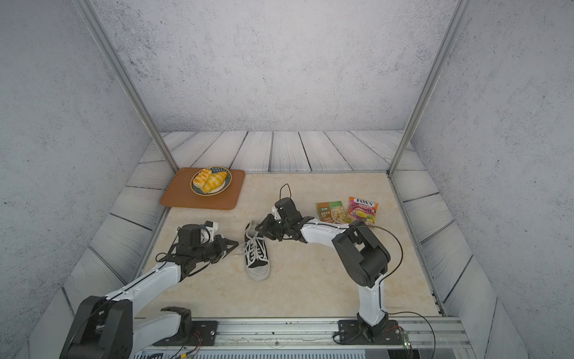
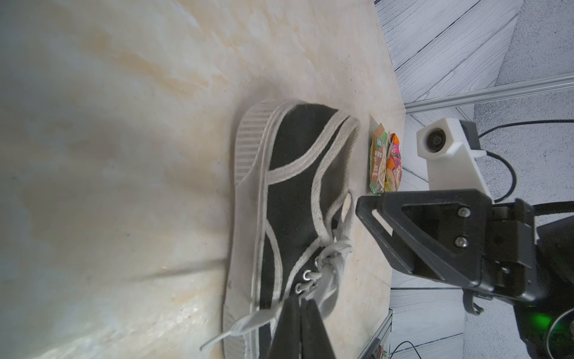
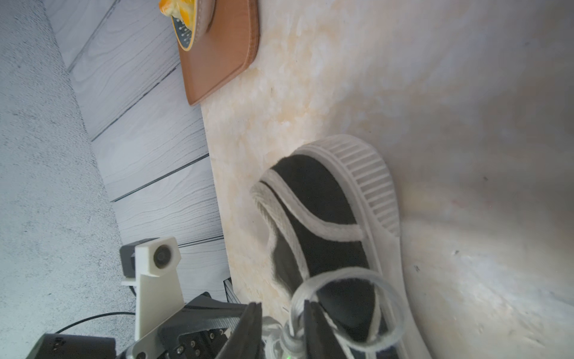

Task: Tie the shoes
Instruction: Tie the shoelace on the shoe.

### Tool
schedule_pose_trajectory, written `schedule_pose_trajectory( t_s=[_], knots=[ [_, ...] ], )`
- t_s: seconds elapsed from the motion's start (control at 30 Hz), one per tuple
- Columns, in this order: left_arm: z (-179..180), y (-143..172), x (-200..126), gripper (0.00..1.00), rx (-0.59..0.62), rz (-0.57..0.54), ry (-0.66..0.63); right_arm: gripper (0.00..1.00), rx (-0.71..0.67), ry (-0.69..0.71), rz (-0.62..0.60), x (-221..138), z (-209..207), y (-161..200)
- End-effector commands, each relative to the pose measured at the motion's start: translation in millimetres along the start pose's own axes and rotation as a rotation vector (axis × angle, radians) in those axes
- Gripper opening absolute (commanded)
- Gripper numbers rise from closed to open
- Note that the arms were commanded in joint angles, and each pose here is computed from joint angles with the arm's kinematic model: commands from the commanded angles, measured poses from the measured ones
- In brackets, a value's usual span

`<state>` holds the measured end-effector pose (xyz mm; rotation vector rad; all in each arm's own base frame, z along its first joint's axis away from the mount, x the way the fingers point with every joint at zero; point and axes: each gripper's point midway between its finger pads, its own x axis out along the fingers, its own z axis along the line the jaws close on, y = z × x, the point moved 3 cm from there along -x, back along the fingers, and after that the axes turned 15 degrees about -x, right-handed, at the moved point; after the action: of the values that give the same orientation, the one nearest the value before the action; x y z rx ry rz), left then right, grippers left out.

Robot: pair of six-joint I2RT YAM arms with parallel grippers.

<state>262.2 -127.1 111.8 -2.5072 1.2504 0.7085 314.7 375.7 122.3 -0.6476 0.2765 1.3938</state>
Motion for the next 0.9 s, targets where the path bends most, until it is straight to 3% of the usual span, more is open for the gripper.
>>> schedule_pose_trajectory(
  t_s=[0.0, 0.57, 0.87],
  knots=[
    [-4, 1, 1, 0.00, 0.028, 0.006, 0.018, 0.30, -0.012, 0.069, 0.043, 10, -15, 10],
    [-5, 1, 1, 0.00, 0.029, 0.008, 0.023, 0.29, -0.069, 0.106, 0.071, 21, -11, 9],
    [-5, 1, 0, 0.00, 0.030, 0.008, 0.025, 0.20, -0.073, 0.124, 0.070, 24, -16, 7]
  ],
)
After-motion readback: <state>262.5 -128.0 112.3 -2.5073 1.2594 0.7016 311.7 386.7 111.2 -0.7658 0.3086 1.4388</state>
